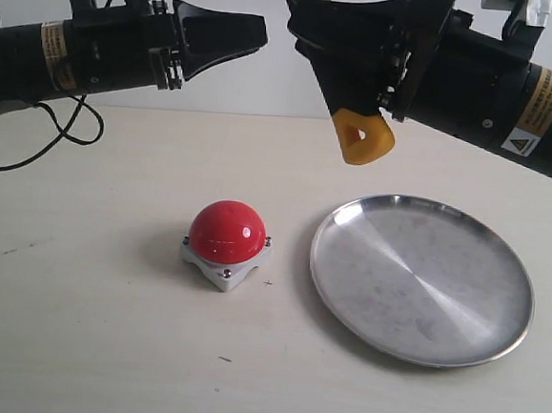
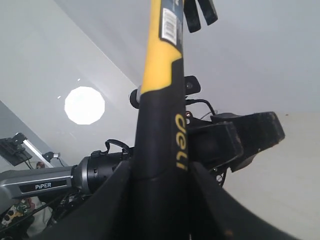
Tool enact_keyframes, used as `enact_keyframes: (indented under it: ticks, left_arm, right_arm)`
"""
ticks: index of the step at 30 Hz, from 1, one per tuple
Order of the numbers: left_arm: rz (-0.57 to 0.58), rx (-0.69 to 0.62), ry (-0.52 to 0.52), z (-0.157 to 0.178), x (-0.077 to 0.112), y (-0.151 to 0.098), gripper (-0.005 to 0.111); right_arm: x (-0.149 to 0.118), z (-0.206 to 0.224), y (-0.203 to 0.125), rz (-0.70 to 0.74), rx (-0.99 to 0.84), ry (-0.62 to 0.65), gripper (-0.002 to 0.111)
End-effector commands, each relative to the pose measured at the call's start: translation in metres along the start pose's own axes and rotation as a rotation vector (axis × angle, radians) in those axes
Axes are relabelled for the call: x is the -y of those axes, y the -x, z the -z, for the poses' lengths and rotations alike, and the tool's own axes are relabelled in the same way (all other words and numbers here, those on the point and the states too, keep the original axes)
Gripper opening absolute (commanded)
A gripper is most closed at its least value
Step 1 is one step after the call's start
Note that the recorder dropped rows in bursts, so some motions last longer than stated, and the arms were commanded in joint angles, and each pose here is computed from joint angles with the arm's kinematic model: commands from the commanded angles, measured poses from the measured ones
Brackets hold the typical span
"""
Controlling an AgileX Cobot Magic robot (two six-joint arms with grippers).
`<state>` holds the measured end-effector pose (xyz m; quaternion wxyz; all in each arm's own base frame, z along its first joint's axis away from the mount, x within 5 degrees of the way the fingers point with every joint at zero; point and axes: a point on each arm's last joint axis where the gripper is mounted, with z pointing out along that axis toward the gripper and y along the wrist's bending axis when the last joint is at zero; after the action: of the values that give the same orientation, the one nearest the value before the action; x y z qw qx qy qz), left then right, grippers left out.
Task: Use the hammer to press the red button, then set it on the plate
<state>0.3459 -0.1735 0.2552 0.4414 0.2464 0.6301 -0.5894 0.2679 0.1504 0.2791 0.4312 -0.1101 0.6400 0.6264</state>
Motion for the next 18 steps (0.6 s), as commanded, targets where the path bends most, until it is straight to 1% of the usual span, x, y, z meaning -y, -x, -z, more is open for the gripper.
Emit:
enact_keyframes:
  ticks: [1, 5, 9, 10, 12, 14, 16, 18]
  left_arm:
    - [0.054, 0.014, -0.014, -0.002, 0.002, 0.002, 0.041]
    - [0.087, 0.019, -0.015, -0.003, 0.003, 0.003, 0.041]
    - [0.154, 0.049, -0.013, -0.002, 0.003, 0.006, 0.041]
    - [0.156, 0.054, -0.014, -0.002, 0.004, 0.007, 0.043]
    - [0.146, 0.059, -0.019, -0.002, 0.008, 0.010, 0.049]
    - [0.136, 0.063, -0.023, -0.001, 0.011, 0.013, 0.060]
    - [0.124, 0.068, -0.029, -0.001, 0.016, 0.017, 0.069]
    - [0.119, 0.082, -0.031, 0.000, 0.018, 0.020, 0.074]
  right_arm:
    - [-0.013, 0.000, 0.008, 0.033, 0.042, 0.085, 0.000]
    - [-0.013, 0.000, 0.007, 0.033, 0.037, 0.084, 0.000]
    - [-0.013, 0.000, 0.009, 0.023, 0.061, 0.082, 0.000]
    - [-0.013, 0.000, 0.010, 0.019, 0.070, 0.081, 0.000]
    - [-0.013, 0.001, 0.011, 0.013, 0.085, 0.080, 0.000]
    - [-0.013, 0.001, 0.013, 0.013, 0.099, 0.079, 0.000]
    - [-0.013, 0.001, 0.013, 0.014, 0.104, 0.078, 0.000]
    - [-0.013, 0.001, 0.013, 0.014, 0.104, 0.078, 0.000]
